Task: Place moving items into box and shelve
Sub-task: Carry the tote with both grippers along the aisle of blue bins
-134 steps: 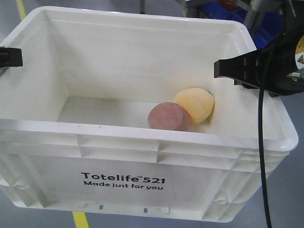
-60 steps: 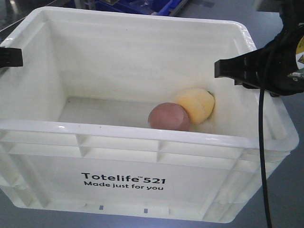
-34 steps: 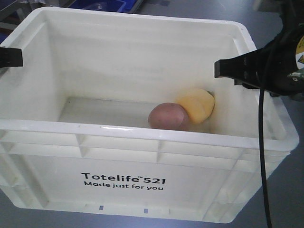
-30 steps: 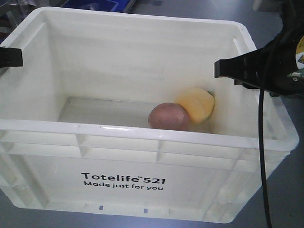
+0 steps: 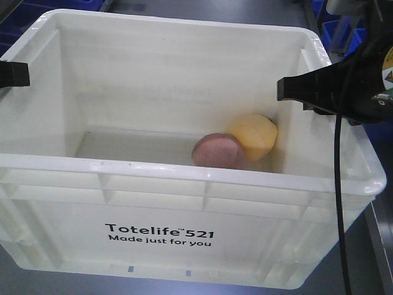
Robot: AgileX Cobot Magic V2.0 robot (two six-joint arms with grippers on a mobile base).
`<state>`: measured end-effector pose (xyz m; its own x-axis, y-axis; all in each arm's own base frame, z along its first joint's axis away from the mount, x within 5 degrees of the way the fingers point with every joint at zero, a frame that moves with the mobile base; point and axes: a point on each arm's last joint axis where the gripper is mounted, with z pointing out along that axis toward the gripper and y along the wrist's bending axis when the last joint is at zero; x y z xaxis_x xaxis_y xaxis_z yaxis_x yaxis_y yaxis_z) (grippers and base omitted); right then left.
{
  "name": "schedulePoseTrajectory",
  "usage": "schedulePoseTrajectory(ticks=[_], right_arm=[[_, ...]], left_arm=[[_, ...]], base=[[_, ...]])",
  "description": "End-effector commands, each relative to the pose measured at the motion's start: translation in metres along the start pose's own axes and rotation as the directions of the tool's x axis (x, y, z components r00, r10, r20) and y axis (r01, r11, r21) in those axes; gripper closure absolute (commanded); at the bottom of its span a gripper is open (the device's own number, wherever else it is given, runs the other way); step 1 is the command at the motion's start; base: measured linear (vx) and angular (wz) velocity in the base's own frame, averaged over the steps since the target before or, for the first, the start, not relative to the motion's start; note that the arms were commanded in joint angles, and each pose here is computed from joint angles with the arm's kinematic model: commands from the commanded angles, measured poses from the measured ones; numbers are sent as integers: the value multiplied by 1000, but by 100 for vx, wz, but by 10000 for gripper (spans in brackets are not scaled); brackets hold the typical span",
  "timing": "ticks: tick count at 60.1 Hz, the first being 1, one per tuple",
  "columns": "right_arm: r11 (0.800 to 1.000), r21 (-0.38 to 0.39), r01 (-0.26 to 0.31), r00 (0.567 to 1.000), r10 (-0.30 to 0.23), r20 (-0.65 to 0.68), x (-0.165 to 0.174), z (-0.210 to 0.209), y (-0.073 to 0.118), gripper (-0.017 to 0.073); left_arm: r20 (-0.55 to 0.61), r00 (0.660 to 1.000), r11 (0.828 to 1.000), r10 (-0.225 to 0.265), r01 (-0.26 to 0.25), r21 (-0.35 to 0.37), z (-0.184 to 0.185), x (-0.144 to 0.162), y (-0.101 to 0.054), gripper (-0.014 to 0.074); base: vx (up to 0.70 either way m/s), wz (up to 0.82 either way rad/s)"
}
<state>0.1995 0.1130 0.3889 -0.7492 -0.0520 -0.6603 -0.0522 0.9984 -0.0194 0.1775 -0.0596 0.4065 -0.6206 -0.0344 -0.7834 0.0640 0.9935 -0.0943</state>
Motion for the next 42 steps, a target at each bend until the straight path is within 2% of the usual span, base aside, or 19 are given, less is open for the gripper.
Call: schedulePoseTrajectory(ticks=[1, 21, 42], right_arm=[[999, 37, 24, 987, -30, 160, -16, -18, -11, 571], [999, 37, 24, 987, -30, 160, -16, -18, -11, 571], [999, 38, 24, 987, -29, 160, -16, -18, -11, 571]], left_arm=[[197, 980, 999, 28, -33, 21, -20, -21, 1, 607], [197, 980, 999, 28, -33, 21, -20, -21, 1, 607], [197, 980, 999, 28, -33, 21, -20, -21, 1, 607]], base=[[13, -34], [15, -25], [19, -8]])
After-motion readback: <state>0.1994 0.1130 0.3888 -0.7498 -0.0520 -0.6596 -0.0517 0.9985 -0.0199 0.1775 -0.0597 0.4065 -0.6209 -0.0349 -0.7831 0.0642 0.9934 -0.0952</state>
